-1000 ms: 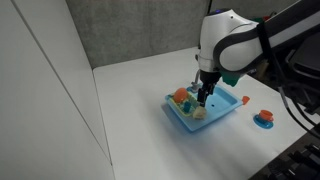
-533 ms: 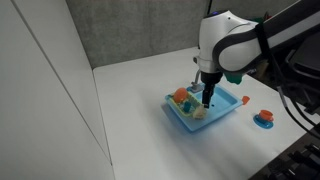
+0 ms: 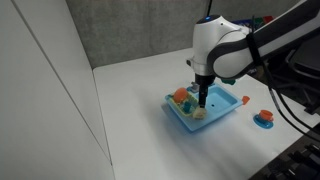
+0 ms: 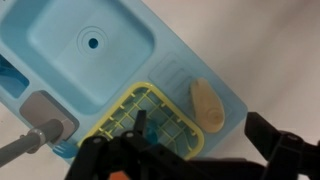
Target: Put the white bottle inside the sink
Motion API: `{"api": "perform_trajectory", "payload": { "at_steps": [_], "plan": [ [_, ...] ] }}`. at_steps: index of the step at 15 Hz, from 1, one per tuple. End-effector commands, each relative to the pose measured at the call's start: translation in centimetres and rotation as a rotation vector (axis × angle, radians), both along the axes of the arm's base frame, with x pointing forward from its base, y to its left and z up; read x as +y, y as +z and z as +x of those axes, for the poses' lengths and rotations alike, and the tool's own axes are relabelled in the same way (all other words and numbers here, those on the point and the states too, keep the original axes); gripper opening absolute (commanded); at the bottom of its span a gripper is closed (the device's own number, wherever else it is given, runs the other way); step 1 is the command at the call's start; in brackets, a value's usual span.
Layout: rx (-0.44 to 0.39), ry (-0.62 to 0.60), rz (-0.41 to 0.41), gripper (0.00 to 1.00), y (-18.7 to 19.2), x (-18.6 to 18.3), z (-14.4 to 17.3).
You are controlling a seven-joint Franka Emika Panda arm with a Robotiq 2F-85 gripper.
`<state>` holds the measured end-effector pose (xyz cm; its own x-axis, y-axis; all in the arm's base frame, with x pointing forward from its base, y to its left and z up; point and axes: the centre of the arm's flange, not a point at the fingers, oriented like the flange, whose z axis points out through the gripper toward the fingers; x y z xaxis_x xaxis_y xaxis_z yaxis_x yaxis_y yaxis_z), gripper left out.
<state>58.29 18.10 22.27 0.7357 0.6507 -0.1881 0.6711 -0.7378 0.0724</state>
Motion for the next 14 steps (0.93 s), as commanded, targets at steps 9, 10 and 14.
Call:
{"api": "perform_trajectory", "payload": {
  "at_steps": [9,10,14],
  "plan": [
    [0.050,0.098,0.012,1.00,-2.2,1.1,2.2],
    [0.055,0.099,0.011,1.00,-2.3,1.1,2.2],
    [0.076,0.093,0.000,0.76,-2.8,1.2,2.3]
  ]
}}
